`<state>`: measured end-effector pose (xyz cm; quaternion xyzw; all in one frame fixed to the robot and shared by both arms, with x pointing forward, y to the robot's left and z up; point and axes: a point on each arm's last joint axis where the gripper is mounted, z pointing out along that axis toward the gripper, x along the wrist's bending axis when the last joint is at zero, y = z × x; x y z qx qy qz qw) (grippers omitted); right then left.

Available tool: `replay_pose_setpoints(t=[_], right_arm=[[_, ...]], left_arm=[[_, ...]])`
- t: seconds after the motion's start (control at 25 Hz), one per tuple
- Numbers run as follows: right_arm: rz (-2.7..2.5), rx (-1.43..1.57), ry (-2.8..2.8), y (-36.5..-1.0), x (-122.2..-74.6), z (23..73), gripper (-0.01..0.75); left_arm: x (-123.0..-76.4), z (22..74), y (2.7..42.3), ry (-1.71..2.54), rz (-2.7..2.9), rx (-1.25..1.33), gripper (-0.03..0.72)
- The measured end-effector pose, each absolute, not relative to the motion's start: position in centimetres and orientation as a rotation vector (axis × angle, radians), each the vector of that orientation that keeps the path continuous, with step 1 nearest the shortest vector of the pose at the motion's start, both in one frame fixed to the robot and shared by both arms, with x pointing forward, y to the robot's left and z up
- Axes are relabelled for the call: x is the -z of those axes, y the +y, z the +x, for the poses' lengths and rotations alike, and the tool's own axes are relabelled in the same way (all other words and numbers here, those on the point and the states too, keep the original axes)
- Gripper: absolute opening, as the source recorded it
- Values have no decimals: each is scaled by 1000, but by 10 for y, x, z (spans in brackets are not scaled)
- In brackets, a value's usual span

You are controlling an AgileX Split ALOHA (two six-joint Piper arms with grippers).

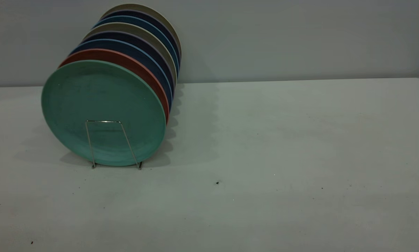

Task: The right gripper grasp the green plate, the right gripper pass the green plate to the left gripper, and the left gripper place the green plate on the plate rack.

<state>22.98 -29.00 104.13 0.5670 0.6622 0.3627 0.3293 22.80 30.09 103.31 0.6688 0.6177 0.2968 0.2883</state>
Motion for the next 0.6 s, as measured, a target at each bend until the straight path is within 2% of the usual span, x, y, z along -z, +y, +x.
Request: replay_pose_setpoints(t=[0.6], right_arm=[[1484,-949,1732,-290,-1041,230,417]], left_arm=[[-1032,222,301,1626,1759,-820,403]])
